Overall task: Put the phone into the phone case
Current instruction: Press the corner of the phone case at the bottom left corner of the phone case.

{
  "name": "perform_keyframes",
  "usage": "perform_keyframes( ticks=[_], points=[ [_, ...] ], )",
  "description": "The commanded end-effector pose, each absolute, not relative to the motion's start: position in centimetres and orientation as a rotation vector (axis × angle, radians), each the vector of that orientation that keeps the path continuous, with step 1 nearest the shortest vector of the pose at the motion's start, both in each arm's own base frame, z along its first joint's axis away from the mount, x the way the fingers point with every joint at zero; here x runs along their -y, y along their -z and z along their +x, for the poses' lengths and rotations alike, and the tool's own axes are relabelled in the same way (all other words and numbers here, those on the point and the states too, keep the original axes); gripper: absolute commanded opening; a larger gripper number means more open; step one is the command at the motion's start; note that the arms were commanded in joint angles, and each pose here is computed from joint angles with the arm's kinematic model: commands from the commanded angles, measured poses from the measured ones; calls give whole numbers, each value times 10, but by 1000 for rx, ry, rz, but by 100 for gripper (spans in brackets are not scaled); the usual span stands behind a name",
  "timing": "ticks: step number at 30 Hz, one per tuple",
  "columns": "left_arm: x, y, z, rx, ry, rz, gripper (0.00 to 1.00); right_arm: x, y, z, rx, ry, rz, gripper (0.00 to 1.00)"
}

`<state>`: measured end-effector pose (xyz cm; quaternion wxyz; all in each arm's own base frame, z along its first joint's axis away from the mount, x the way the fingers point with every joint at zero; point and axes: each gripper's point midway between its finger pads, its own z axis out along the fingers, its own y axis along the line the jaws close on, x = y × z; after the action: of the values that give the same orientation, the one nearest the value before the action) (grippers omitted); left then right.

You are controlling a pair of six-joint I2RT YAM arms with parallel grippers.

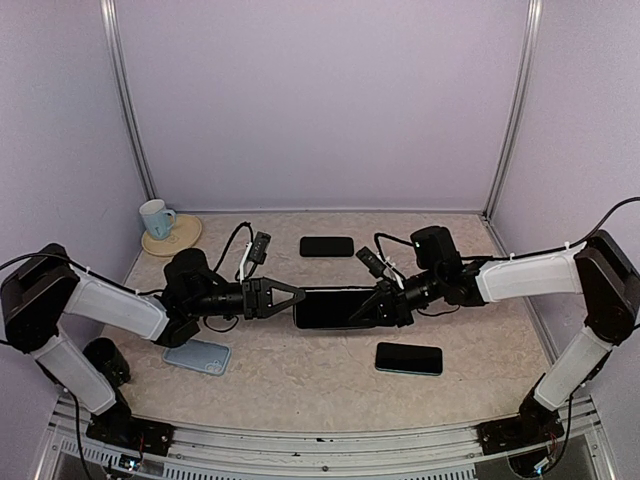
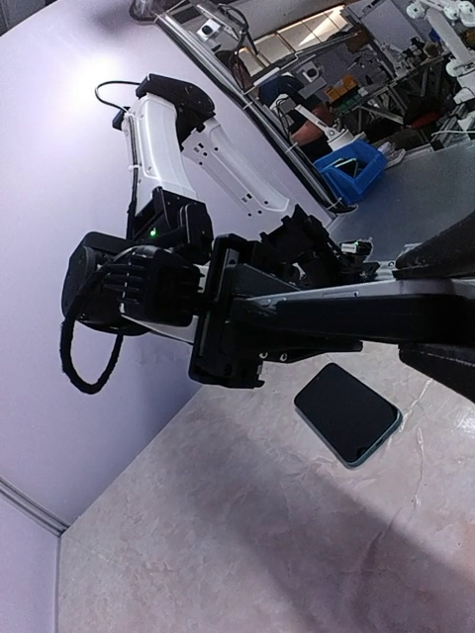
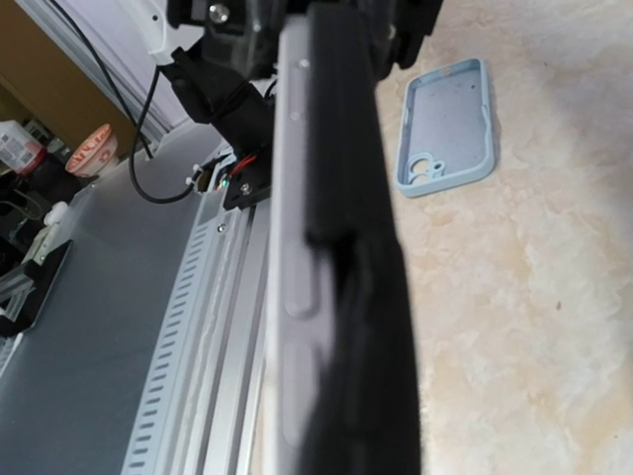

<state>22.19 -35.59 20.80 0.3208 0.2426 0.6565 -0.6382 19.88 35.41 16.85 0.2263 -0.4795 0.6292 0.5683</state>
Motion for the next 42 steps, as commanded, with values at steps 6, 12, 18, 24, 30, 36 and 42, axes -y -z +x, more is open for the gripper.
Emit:
perform_keyframes(
  ticks=[6,12,18,24,30,36,42],
  points=[
    [361,-214,217,-1671,1695,661,8,-360,-169,204,-1714,-1546,-1320,0],
    [356,-203,237,-1744,1547,575,0,-363,-161,219,-1795,-1482,-1261,0],
    [345,-205,247,-1758,1448,506,9,-365,-159,230,-1839,-1436,-1217,0],
    [347,-208,241,-1742,1480,537,45,-363,-178,229,-1776,-1440,-1209,0],
    [350,-213,234,-1709,1542,571,65,-357,-195,226,-1717,-1457,-1190,0],
    [351,-211,232,-1713,1551,579,68,-348,-212,222,-1648,-1496,-1170,0],
    [355,-213,225,-1697,1592,614,68,-344,-217,223,-1633,-1518,-1149,0]
  ],
)
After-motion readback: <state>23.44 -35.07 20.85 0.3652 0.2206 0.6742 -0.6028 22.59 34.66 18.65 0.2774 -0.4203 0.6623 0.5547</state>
